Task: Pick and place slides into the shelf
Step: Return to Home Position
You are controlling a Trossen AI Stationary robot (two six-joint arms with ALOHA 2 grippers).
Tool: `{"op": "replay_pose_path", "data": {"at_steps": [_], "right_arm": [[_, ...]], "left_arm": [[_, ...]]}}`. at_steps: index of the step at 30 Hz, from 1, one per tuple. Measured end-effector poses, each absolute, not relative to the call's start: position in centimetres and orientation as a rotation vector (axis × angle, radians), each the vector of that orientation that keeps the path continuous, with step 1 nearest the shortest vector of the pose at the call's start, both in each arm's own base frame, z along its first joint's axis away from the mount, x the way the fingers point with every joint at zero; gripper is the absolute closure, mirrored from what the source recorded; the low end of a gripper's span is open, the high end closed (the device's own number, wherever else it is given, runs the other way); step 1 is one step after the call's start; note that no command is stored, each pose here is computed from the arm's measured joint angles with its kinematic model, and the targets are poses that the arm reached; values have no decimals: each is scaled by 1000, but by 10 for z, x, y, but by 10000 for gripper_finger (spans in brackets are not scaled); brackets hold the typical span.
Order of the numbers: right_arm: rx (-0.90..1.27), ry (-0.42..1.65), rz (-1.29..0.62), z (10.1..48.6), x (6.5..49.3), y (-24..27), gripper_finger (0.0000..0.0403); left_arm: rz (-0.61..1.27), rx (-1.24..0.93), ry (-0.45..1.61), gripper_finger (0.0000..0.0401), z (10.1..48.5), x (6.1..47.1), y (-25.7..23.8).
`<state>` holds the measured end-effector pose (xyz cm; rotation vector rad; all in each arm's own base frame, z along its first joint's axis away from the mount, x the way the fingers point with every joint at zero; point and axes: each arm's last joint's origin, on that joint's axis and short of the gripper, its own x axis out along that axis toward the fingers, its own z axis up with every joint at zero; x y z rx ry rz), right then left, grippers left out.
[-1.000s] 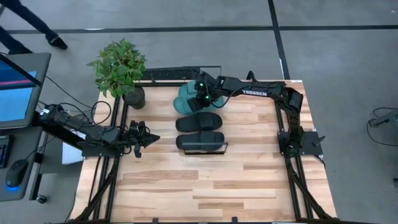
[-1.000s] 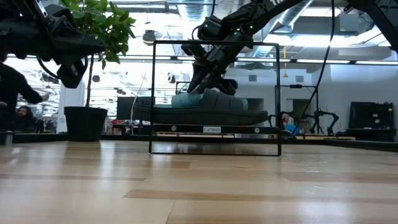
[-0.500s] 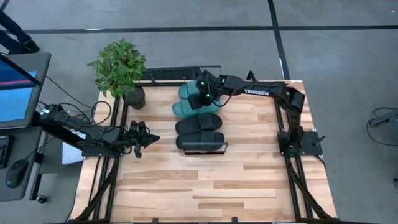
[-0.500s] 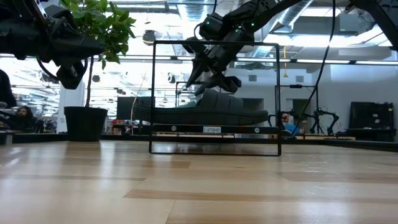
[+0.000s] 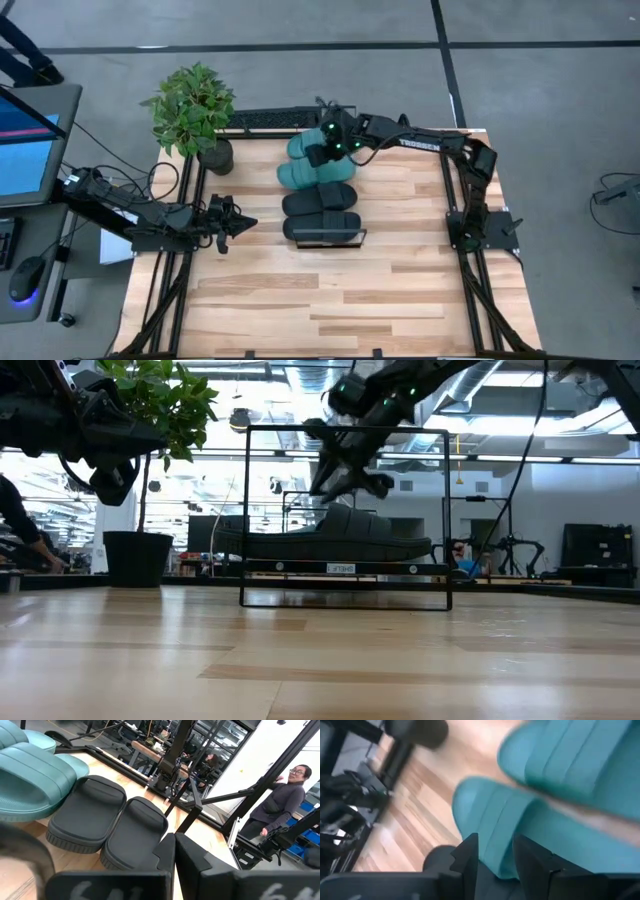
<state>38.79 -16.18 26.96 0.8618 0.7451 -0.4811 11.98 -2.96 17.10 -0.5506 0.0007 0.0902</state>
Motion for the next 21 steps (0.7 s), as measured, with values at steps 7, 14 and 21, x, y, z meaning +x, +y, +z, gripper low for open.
{"op": "replay_pose_path", "data": {"at_steps": [7, 14, 21], "right_arm": [[627, 571, -521, 338, 352, -157, 313], [221, 409, -331, 410, 307, -127, 366], [-12, 223, -95, 433, 254, -83, 395]], "left_arm": [[93, -548, -1, 401, 171, 120, -30], [64, -439, -120, 401, 184, 119, -29], [47, -260, -238, 401, 197, 117, -29]]}}
